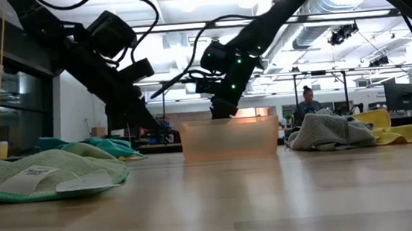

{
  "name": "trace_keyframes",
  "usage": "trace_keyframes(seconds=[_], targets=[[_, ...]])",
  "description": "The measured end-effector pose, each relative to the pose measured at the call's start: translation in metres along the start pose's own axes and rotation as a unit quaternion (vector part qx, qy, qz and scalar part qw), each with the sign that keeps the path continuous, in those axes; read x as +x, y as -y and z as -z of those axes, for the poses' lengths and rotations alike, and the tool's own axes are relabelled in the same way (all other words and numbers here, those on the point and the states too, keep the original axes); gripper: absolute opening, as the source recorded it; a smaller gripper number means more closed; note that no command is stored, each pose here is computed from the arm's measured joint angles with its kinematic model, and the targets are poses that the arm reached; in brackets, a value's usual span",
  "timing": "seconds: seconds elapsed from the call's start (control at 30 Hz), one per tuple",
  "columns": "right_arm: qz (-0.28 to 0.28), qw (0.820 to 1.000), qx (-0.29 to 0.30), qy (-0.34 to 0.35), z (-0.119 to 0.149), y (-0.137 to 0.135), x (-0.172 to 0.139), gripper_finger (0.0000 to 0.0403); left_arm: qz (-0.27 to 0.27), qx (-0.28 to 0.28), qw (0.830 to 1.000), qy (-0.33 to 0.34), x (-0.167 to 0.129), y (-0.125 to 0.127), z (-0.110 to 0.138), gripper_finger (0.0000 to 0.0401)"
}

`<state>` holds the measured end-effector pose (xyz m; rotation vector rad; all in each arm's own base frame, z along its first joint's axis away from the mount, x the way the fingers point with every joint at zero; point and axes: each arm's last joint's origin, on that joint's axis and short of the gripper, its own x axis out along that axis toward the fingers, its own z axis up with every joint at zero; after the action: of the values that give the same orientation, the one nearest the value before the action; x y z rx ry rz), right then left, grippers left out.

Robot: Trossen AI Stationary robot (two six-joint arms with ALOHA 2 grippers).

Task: Fold microfiber towels
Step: Put the bottom folded blue microfiber cloth into the orange bin

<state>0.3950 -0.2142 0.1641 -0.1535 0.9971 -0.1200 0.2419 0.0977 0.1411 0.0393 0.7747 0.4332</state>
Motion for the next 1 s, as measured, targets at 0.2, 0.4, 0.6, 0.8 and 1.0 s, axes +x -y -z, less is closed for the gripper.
trace_keyframes(seconds=[0.2,0.4,0.6,0.8,1.0], targets=[[-0.011,1.000,0.003,-0.007,-0.001,-0.007,0.001,0.0000,-0.003,0.002,1.000,-0.022,0.008,0.002,0.007,0.0000],[-0.066,0.997,0.009,0.027,-0.003,-0.009,0.001,0.0000,-0.014,-0.006,0.999,-0.032,0.013,0.002,0.010,0.0000],[-0.044,0.998,-0.002,0.050,-0.008,-0.003,-0.006,0.0000,-0.024,-0.017,0.999,-0.011,0.013,0.001,0.006,0.0000],[0.041,0.999,0.003,-0.014,-0.003,0.011,-0.032,0.0000,-0.024,-0.018,0.999,-0.011,0.013,0.001,0.006,0.0000],[-0.006,0.999,0.022,-0.035,0.009,0.012,-0.027,0.0000,-0.023,-0.025,0.999,-0.008,0.013,0.001,0.005,0.0000]])
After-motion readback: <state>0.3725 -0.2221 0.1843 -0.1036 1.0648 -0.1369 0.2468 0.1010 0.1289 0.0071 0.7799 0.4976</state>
